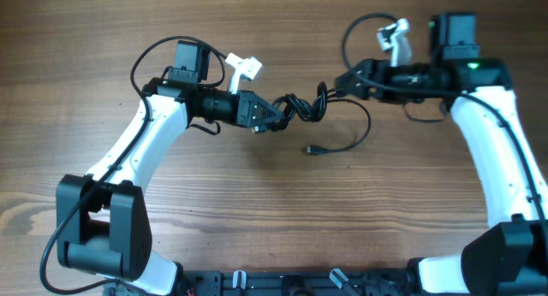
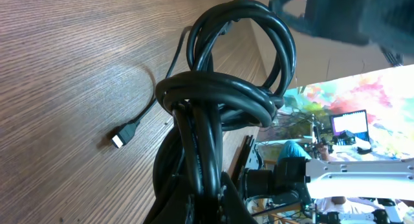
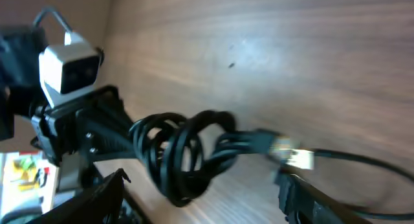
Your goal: Untangle cables
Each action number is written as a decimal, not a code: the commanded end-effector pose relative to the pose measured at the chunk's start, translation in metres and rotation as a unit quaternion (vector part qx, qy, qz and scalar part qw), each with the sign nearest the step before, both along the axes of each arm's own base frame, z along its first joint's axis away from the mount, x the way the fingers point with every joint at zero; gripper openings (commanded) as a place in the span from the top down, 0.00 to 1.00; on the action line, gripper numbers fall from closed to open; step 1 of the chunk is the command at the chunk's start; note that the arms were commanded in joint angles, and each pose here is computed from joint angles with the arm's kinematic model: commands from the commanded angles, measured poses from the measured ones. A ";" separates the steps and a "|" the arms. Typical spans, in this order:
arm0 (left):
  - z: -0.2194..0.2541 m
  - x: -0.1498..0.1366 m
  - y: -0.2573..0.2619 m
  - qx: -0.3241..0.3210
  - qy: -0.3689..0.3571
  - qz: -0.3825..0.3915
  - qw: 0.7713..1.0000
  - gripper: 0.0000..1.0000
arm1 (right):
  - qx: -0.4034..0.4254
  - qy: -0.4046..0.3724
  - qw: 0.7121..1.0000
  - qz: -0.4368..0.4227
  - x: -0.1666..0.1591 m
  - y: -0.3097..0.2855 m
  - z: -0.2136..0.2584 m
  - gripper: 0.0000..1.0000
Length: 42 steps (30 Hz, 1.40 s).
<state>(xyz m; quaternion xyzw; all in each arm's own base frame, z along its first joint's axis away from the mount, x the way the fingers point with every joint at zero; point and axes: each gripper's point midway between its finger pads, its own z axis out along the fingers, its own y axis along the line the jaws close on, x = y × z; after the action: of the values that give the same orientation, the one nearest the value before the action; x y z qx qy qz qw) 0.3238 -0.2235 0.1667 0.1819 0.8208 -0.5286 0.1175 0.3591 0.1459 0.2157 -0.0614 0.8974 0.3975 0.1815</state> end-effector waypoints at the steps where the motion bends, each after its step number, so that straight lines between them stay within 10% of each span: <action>1: 0.010 -0.002 -0.001 -0.016 -0.005 -0.004 1.000 0.96 | -0.022 -0.001 1.000 -0.005 -0.005 0.014 0.004 0.22; 8: 0.010 -0.003 0.000 -0.015 -0.003 -0.004 1.000 0.96 | -0.050 0.036 0.998 0.005 -0.007 0.041 -0.023 0.39; 15: 0.004 -0.003 0.002 0.001 0.003 0.003 1.000 0.96 | -0.014 -0.005 1.000 0.013 0.008 0.053 -0.009 0.83; 20: 0.004 -0.003 0.002 0.001 0.003 0.003 1.000 0.96 | -0.075 0.033 0.997 -0.005 -0.002 0.039 -0.032 0.58; 25: 0.004 -0.003 0.002 0.001 0.003 0.003 1.000 0.96 | -0.089 0.052 0.994 0.033 -0.017 0.062 -0.048 0.55; 26: 0.004 -0.003 0.002 0.001 0.003 0.003 1.000 0.96 | -0.103 0.057 0.993 0.025 -0.016 0.061 -0.054 0.59; 28: 0.002 -0.001 0.003 0.009 0.002 0.006 1.000 0.96 | -0.121 0.053 0.991 0.002 -0.008 0.050 -0.056 0.96; 34: -0.055 0.023 0.049 0.201 0.078 0.166 0.962 0.96 | 0.005 0.009 1.000 -0.019 -0.004 -0.003 0.015 0.96; 42: -0.079 0.014 0.084 0.304 0.101 0.203 0.925 0.96 | -0.058 0.026 0.984 -0.167 0.017 -0.111 -0.006 0.96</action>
<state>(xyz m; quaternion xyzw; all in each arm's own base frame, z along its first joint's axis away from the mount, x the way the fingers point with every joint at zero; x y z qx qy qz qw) 0.3279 -0.2031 0.1295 0.0553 0.9170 -0.3890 0.0690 0.3579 0.1080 0.2045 0.0207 0.9044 0.3999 0.1472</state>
